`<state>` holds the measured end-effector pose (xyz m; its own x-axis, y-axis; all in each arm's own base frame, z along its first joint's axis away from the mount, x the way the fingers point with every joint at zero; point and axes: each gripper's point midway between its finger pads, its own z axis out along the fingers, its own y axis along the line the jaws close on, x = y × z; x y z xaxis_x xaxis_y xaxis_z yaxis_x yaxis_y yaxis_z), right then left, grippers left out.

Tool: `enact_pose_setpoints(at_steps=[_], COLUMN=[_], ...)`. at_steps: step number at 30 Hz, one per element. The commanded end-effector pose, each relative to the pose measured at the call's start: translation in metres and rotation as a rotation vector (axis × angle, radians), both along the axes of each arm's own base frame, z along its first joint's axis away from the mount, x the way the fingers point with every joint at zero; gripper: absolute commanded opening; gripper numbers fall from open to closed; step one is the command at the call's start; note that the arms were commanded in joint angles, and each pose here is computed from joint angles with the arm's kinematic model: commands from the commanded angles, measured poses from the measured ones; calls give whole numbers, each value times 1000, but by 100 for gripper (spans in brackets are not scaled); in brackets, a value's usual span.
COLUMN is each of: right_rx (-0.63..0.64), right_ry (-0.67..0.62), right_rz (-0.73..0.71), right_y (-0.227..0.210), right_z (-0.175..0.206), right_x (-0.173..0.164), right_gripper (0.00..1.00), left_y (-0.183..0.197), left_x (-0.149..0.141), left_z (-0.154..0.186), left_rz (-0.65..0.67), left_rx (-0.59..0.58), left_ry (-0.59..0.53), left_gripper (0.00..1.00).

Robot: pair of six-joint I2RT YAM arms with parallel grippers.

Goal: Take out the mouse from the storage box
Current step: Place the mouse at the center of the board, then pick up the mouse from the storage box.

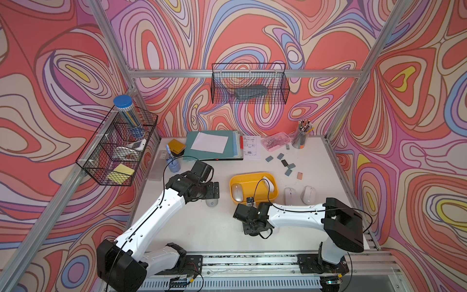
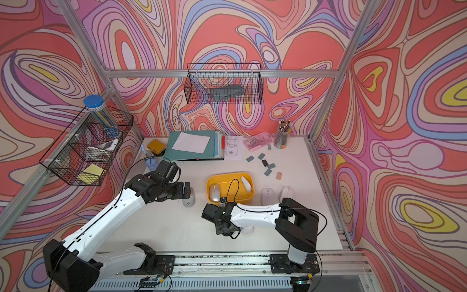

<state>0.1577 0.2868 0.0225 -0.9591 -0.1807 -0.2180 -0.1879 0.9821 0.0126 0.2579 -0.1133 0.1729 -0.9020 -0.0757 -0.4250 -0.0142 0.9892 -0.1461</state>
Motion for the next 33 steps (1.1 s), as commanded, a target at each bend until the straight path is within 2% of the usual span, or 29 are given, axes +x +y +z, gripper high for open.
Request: enact_pose_setpoints(at_steps=[1,3,5,9,15,17,19,25,28,33], right_rx=[-53,-63,-66,-40,25,-18,-73,-93,-126,-101], right_ry=[-20,-12,-2,-9,-182,-283,-318,-368,-392,-361], right_rz=[-15,-16,-19,-18,-1,4,9,7,33,26], right_y=[-3,-3,-1,3,0,-12,-25,-47,-51,-55], right_z=[-4,-8,-8,8,94,123,134,135,135,117], right_x=[5,5,4,4,23,42,64,134,162,197], right_gripper=[56,62,78,89,86,86,86,86,86,86], left_y=[0,0,-1,-3,-4,-3,-3,-2,-2,-1], left_x=[2,2,3,3,3,3,3,2,2,3], left_z=[7,7,7,5,5,7,8,7,6,6], left_rz=[4,2,2,0,-1,0,0,1,2,2], left_rx=[-17,-18,-19,-28,-28,-29,-30,-24,-23,-18], left_ry=[-22,-23,-21,-10,-11,-16,-22,-19,-16,-16], left_gripper=[96,96,96,96,96,96,96,96,96,96])
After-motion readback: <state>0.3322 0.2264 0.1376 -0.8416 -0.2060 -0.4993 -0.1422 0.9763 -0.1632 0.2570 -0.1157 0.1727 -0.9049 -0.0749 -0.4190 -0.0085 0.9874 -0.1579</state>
